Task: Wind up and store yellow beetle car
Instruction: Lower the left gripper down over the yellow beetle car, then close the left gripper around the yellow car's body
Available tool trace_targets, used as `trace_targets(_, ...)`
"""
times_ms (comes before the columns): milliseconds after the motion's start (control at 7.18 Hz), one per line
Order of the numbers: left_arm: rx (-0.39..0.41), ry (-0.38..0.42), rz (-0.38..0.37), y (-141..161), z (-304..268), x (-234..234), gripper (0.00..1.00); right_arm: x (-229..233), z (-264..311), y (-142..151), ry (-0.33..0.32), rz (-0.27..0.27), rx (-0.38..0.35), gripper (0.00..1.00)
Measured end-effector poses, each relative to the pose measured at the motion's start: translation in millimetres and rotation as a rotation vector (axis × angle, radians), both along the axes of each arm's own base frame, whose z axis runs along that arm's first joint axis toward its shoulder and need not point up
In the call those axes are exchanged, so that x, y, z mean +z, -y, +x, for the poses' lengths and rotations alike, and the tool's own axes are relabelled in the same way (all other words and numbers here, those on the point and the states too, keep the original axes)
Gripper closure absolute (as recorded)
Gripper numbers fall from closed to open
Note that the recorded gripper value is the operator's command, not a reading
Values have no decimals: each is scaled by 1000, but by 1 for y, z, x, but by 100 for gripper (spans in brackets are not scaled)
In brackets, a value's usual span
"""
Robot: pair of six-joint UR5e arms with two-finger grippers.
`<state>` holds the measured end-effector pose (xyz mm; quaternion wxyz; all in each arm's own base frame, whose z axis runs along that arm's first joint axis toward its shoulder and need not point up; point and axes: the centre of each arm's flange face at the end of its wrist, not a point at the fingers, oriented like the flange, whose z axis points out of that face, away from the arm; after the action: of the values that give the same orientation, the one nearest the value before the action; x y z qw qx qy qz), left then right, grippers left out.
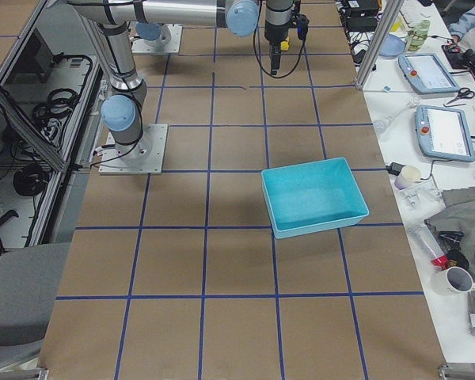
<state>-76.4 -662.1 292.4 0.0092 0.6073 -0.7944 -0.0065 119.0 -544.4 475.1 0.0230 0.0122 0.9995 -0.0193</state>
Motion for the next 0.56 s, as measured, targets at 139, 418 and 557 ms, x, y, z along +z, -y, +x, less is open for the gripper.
trace_targets(139, 35, -3, 6, 8, 1, -22, 0, -1, 0, -1, 2, 3, 0, 0)
trace_targets(418, 53, -6, 38, 17, 2, -61, 0, -2, 0, -1, 3, 4, 0, 0)
trace_targets(557, 50, -3, 57, 18, 2, -77, 0, -2, 0, -1, 3, 4, 0, 0)
